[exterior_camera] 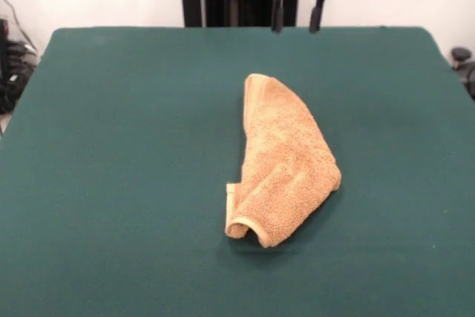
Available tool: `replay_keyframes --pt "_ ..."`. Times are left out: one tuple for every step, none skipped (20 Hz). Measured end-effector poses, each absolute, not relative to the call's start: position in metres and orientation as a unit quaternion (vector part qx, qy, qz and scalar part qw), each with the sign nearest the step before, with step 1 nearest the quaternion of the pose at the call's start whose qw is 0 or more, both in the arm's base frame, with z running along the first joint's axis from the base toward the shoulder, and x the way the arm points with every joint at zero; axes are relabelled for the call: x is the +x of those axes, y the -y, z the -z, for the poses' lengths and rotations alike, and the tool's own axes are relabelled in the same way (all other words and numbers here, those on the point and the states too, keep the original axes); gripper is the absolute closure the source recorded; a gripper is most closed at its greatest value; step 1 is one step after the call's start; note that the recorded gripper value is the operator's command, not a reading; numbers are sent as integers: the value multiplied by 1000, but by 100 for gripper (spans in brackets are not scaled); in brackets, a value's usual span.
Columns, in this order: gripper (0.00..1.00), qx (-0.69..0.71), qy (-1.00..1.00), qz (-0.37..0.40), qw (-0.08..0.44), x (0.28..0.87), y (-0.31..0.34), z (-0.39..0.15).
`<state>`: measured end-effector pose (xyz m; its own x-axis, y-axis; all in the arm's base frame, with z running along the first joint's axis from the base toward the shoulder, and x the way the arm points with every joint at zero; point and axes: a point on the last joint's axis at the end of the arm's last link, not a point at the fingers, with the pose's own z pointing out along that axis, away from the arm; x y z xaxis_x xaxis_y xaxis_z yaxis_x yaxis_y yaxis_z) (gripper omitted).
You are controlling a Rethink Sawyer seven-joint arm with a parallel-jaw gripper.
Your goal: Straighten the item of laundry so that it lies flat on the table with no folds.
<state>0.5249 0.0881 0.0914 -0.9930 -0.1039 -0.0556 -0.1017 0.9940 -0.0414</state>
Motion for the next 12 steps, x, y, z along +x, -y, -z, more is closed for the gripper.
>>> replay_keyframes --pt "0 -54 -998 20 27 525 -88 -84" --pt "0 -56 -998 20 26 526 -87 -78" --pt "0 -58 -998 20 25 527 -87 -71" --pt "0 -59 -998 21 23 527 -86 -64" --pt "0 -61 -998 22 22 528 -86 -58" --pt "0 -61 -998 22 22 529 -85 -54" --pt "0 -62 -998 24 22 530 -85 -49" --pt "0 -62 -997 25 23 531 -84 -44" --pt "0 -63 -997 26 24 532 -83 -41" --pt "0 -63 -997 28 26 534 -82 -36" --pt "0 -62 -997 29 27 536 -80 -32" --pt "0 -63 -997 30 28 537 -79 -28"
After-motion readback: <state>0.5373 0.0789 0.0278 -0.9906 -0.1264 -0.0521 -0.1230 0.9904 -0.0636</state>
